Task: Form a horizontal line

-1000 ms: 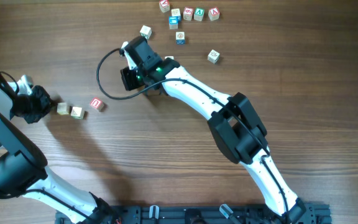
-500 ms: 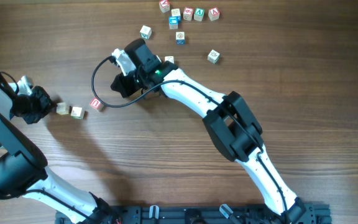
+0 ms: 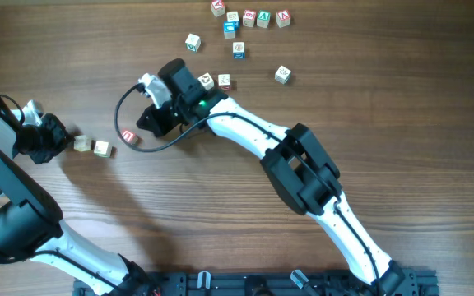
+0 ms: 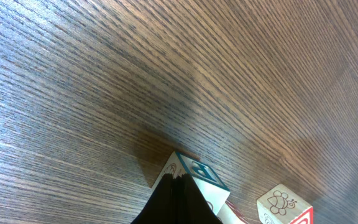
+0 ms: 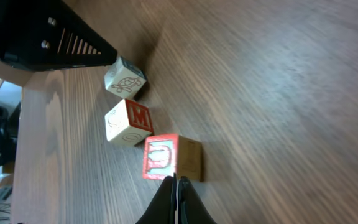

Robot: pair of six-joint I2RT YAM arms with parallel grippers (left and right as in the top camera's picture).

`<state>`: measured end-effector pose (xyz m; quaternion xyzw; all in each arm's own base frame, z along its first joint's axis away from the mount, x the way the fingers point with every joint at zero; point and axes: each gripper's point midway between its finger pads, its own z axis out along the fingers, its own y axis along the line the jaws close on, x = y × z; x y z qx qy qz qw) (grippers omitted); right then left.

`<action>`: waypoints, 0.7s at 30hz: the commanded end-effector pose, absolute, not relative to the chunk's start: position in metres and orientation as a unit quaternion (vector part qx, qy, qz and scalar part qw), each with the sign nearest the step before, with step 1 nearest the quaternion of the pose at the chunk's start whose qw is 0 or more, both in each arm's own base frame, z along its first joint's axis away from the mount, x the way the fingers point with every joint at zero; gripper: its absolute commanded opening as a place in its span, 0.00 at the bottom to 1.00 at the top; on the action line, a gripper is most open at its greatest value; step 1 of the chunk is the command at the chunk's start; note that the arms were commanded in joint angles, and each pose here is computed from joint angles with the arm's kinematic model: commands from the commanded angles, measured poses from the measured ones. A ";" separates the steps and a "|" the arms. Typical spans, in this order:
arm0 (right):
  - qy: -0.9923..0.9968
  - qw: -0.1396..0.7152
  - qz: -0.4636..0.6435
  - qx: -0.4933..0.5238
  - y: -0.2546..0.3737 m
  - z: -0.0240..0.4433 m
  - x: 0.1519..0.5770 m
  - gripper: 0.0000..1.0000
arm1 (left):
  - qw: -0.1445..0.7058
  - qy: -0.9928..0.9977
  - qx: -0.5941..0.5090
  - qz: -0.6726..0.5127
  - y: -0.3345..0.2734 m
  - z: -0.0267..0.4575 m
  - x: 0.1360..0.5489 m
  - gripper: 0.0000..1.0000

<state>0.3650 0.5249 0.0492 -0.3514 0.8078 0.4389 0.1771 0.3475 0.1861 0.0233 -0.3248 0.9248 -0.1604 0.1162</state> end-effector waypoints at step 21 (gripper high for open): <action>0.830 0.174 0.426 -0.316 0.530 0.018 0.368 0.05 | 0.149 0.924 -0.330 -0.124 0.209 0.045 0.352 0.04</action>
